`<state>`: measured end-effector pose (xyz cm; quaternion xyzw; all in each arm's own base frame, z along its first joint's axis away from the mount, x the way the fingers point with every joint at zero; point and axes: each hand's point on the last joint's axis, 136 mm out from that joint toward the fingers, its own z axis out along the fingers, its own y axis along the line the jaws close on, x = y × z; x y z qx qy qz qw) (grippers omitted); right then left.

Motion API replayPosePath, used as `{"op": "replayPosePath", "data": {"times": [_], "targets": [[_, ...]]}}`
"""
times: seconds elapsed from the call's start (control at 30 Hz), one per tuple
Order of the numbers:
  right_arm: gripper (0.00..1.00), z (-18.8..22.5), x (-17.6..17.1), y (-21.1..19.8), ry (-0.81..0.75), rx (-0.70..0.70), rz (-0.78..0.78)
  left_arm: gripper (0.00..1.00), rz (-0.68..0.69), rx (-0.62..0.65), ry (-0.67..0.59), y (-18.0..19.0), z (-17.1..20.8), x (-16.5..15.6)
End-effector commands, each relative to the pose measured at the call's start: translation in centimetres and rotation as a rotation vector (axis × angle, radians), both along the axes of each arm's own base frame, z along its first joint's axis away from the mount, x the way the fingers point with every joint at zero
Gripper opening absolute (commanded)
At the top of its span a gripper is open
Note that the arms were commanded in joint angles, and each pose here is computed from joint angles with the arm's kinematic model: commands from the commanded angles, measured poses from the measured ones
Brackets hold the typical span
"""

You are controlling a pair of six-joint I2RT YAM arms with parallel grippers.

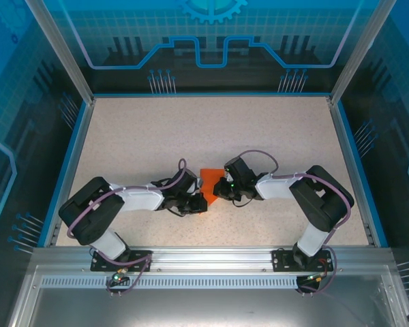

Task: Fold a paper plane with a square sheet of paper (pick it up from the middle)
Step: Third fold the triangle at the center of the table.

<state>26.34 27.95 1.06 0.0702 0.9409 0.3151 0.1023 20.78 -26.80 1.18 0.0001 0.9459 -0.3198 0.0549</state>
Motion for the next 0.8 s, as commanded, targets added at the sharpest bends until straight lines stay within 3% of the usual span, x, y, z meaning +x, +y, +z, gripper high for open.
{"op": "replayPosePath", "data": {"times": [0.0, 0.5, 0.77], "targets": [[0.11, -2.7, -1.7, -2.0, 0.071, -0.127, -0.004, 0.11, 0.012, 0.124, 0.107, 3.3, -2.5, -3.0], [0.11, -2.8, -1.7, -2.1, 0.072, -0.132, -0.002, 0.11, 0.025, 0.150, 0.128, 4.7, -3.6, -4.3], [0.12, -2.3, -1.6, -2.1, 0.058, -0.127, -0.003, 0.15, 0.047, 0.081, 0.027, 4.4, 0.2, -3.4]]}}
